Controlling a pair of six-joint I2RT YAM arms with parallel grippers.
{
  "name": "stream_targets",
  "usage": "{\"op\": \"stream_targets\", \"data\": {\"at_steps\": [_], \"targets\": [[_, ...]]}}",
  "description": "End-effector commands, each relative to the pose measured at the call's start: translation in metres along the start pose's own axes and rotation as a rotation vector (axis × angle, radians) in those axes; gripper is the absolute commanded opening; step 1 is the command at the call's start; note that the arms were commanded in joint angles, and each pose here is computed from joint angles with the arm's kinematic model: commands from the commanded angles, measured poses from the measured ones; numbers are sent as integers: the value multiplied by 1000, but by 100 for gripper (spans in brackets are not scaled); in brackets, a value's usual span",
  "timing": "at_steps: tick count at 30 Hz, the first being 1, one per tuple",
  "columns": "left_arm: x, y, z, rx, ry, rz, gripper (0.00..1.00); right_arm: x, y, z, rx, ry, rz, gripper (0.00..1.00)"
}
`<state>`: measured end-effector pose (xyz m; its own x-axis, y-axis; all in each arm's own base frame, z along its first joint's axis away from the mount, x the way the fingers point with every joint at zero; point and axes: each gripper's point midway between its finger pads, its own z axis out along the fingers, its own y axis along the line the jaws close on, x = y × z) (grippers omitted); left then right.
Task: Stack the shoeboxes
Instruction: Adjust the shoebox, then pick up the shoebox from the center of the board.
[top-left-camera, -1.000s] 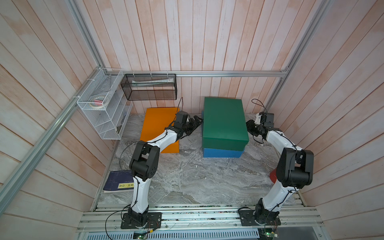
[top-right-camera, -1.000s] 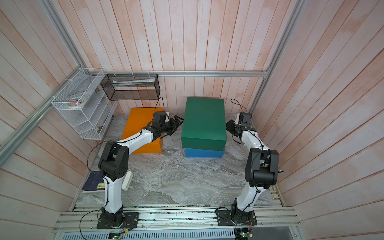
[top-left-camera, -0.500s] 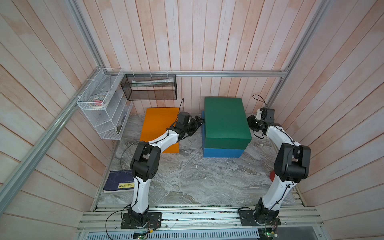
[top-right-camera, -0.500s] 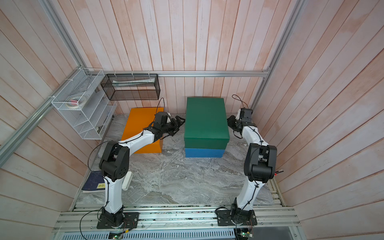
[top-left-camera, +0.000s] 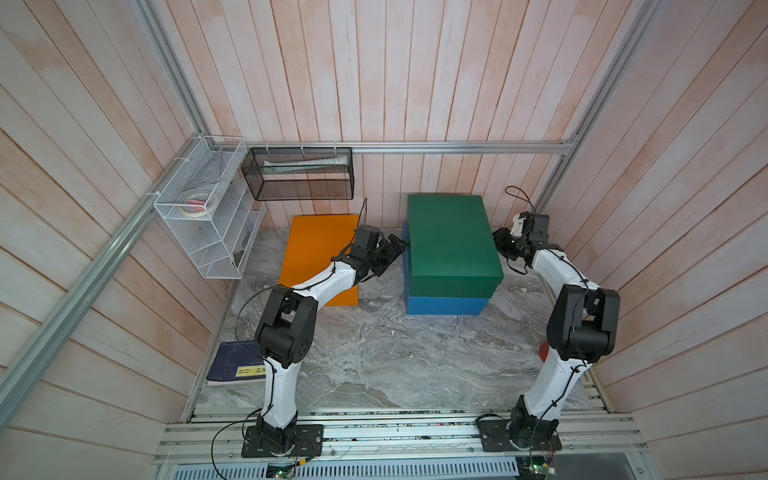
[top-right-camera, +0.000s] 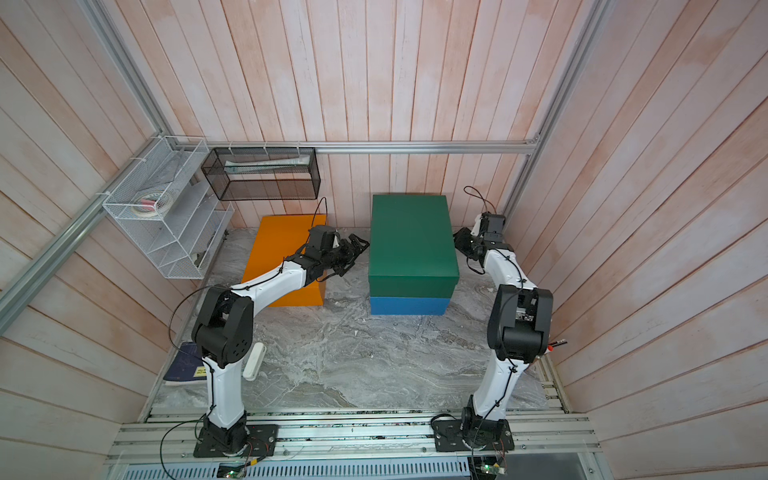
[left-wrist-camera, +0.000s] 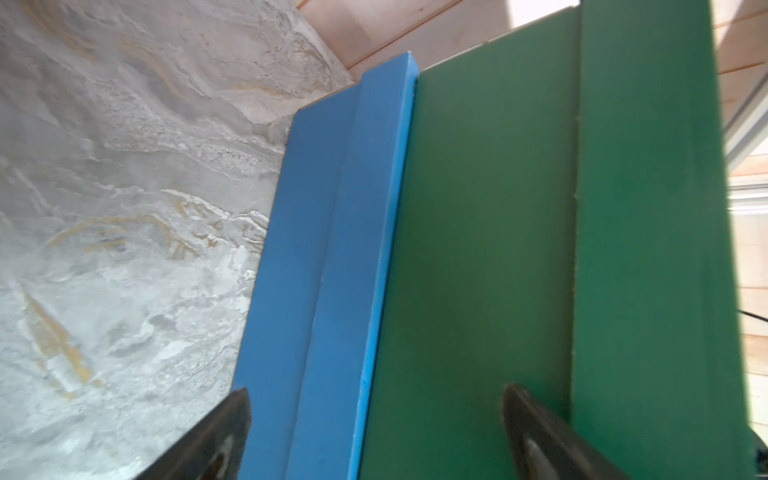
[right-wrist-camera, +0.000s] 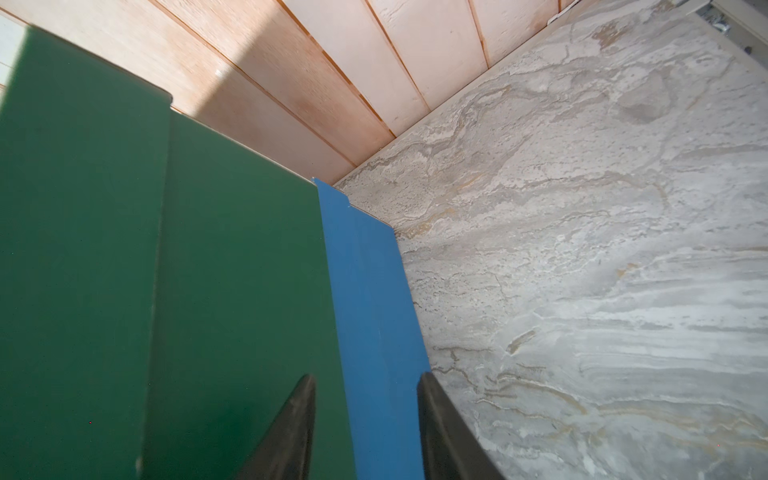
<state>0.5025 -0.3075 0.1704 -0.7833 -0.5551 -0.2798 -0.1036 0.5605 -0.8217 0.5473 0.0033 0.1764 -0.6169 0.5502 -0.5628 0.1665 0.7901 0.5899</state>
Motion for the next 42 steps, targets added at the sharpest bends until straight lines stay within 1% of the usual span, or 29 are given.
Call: {"op": "stream_targets", "data": {"at_steps": [1, 7, 13, 15, 19, 21, 23, 26, 29, 30, 32, 35, 38, 40, 42], "targets": [[-19, -6, -20, -15, -63, 24, 98, -8, -1, -4, 26, -5, -25, 43], [-37, -18, -45, -19, -131, 60, 98, -32, -16, -30, 58, -77, 3, 43], [-49, -41, -76, -16, -198, 130, 98, -60, -25, -81, 158, -243, -7, 46], [-53, -48, -90, -17, -223, 153, 98, -63, -22, -97, 171, -293, -14, 47], [-58, -59, -120, -23, -277, 201, 98, -67, -3, -127, 141, -415, -54, 47], [-59, -66, -138, -19, -309, 231, 98, -66, 17, -141, 115, -478, -106, 48], [-61, -73, -156, -22, -335, 272, 98, -63, 42, -147, 85, -523, -169, 48], [-64, -80, -182, -55, -362, 334, 98, -55, 87, -151, 42, -535, -280, 49], [-66, -82, -207, -111, -365, 393, 98, -43, 138, -159, 8, -547, -391, 50], [-68, -79, -216, -144, -363, 401, 100, -35, 161, -163, -4, -556, -440, 51], [-71, -67, -229, -205, -344, 400, 100, -19, 199, -170, -14, -570, -529, 54], [-78, -38, -246, -298, -314, 357, 100, 8, 254, -182, -58, -587, -615, 58], [-88, -11, -262, -353, -320, 305, 100, 42, 300, -185, -163, -544, -658, 62], [-94, 3, -271, -367, -325, 275, 100, 71, 326, -177, -239, -464, -688, 63], [-100, 14, -277, -371, -326, 256, 100, 97, 344, -165, -294, -382, -709, 63]]}}
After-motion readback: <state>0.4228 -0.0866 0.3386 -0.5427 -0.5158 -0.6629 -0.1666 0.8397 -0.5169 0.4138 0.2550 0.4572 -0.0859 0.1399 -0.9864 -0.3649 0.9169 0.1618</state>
